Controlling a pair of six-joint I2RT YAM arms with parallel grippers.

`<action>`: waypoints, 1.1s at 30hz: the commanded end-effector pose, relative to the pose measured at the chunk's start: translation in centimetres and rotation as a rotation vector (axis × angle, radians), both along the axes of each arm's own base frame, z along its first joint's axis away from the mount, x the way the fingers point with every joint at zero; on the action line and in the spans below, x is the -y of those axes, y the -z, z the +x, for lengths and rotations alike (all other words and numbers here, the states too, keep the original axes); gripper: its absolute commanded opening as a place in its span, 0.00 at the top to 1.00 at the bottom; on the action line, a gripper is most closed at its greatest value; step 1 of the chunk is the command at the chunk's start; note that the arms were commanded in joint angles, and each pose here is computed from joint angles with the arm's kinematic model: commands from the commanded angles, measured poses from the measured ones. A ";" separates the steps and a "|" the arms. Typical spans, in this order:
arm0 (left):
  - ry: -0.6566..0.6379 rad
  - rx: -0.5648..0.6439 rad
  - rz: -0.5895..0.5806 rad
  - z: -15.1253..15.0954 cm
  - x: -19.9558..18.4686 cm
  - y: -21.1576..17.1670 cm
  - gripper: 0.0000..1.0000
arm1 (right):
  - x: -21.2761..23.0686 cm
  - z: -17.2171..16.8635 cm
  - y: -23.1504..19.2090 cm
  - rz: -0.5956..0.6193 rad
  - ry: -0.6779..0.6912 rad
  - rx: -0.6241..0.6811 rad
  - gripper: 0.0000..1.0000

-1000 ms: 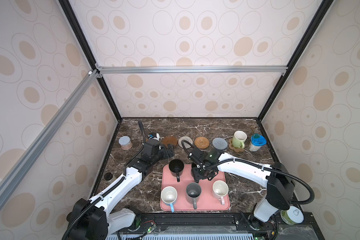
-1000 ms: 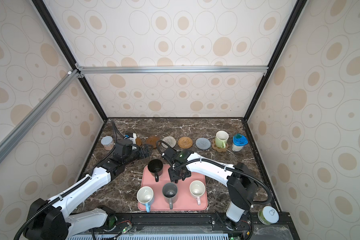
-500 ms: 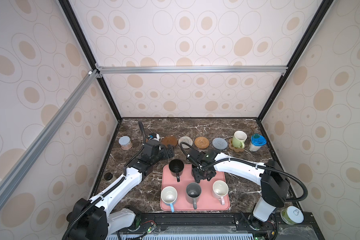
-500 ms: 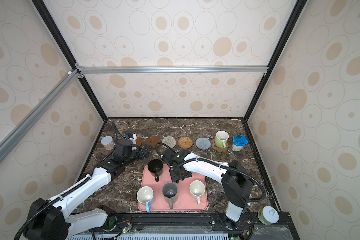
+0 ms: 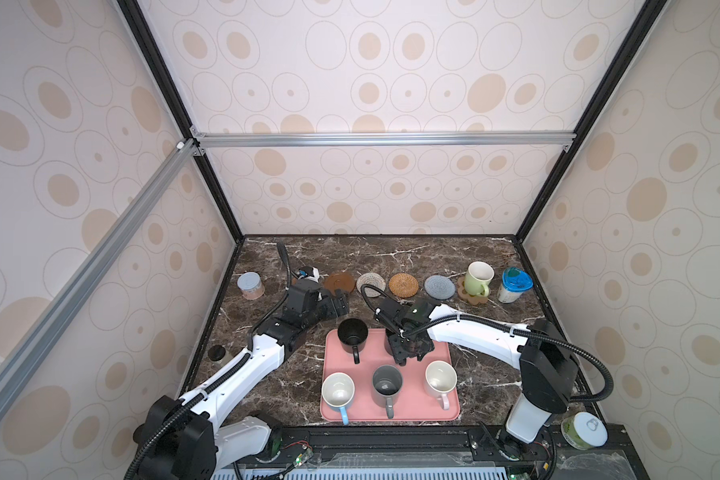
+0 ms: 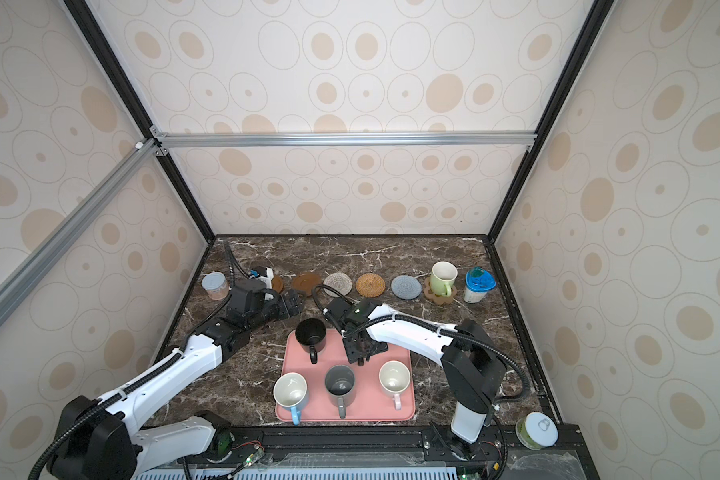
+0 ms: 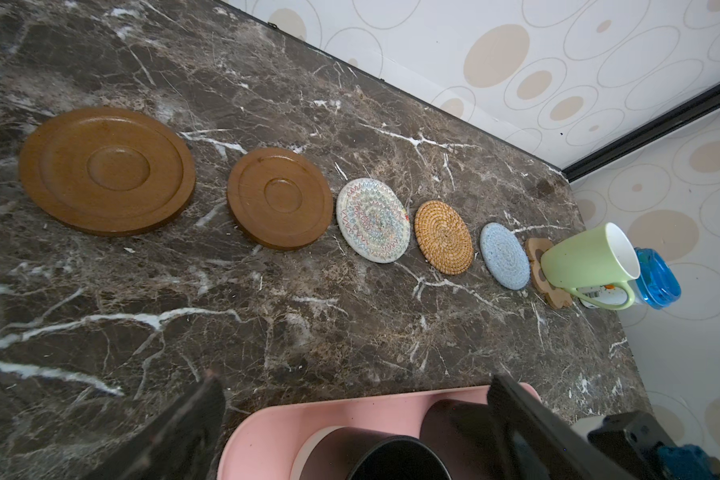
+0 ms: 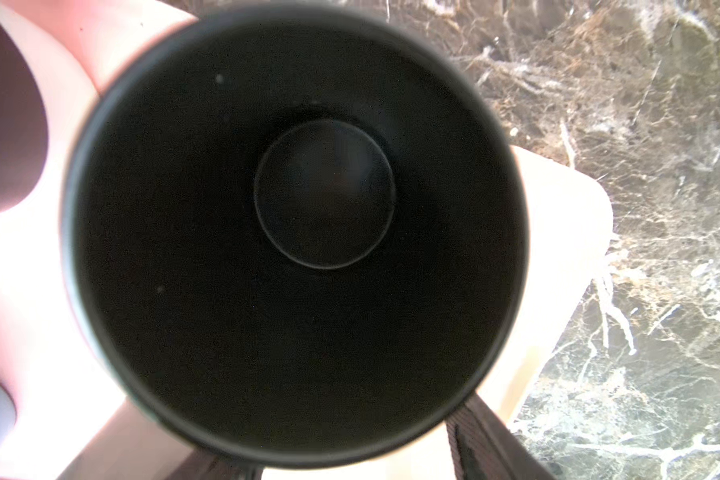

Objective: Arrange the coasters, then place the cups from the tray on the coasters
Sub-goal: 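Lower the right gripper into the black mug farthest from the robot and grasp it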

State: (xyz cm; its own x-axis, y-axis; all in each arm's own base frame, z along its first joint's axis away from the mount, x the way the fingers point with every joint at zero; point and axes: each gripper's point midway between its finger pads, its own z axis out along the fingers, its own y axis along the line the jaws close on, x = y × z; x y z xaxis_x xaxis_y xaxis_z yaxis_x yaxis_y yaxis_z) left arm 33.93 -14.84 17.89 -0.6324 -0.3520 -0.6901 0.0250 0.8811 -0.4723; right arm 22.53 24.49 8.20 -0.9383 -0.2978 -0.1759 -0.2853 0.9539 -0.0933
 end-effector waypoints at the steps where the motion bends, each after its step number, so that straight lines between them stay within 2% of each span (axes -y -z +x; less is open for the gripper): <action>1: -0.014 0.014 -0.006 0.1 -0.2 -0.5 0.00 | 0.6 -0.3 0.6 -0.026 -0.002 -0.011 0.34; 12: -0.006 0.008 -0.015 0.3 0.1 -0.5 0.00 | 0.1 -0.2 1.8 0.005 0.004 -0.007 0.44; 22: -0.015 0.007 -0.011 -0.1 -0.2 -0.5 0.00 | 0.2 -0.1 2.4 0.020 0.010 0.013 0.68; 33: -0.019 0.009 -0.016 0.0 -0.2 -0.7 0.00 | 0.5 0.1 1.9 0.034 -0.014 0.054 0.83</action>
State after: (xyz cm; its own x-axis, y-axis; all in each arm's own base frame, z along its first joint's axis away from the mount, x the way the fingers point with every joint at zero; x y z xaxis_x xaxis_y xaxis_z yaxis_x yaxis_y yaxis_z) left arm 33.86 -14.82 17.85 -0.6340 -0.3522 -0.6884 0.0235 0.8810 -0.4725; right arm 22.01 24.27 5.33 -0.9330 -0.3089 -0.1845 -0.3017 0.9511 -0.0666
